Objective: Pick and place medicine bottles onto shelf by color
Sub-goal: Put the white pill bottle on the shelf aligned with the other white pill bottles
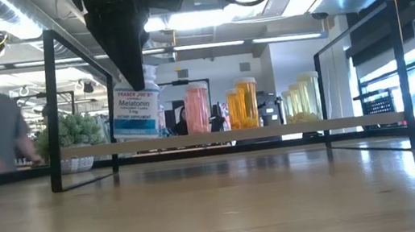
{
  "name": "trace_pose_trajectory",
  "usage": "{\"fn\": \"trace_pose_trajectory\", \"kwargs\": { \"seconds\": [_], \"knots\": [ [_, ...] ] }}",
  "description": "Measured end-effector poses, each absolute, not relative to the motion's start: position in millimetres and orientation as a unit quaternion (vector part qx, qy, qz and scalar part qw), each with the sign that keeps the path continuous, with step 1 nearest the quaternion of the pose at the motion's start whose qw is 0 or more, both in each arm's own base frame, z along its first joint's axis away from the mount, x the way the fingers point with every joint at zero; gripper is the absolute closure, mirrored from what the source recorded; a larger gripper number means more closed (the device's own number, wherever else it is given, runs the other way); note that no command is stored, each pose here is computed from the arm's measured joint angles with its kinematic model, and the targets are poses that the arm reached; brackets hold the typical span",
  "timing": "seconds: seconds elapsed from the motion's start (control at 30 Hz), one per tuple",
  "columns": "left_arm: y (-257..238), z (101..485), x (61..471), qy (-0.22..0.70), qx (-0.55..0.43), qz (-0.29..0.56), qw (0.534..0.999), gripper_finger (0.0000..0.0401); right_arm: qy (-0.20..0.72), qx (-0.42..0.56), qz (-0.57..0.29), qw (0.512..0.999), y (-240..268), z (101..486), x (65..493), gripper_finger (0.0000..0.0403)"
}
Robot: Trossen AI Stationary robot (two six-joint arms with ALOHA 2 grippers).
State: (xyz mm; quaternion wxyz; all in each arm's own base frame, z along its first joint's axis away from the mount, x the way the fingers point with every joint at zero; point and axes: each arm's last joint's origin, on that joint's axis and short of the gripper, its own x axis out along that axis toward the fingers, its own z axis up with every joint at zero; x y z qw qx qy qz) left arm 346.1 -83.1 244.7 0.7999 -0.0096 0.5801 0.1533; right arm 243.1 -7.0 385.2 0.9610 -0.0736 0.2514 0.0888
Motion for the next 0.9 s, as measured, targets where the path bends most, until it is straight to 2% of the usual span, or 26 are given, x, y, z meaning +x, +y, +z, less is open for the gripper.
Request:
{"fn": "trace_pose_trajectory", "kwargs": {
  "seconds": [0.57,0.9],
  "knots": [
    [-82.8,242.1,344.9,0.585,-0.018,0.165,0.794,0.0173,0.251,-0.074,0.089,0.961,-7.0,385.2,243.1,0.0192],
    [-81.5,243.8,343.5,0.587,-0.017,0.167,0.792,0.0114,0.251,-0.074,0.089,0.961,-7.0,385.2,243.1,0.0192]
  ]
}}
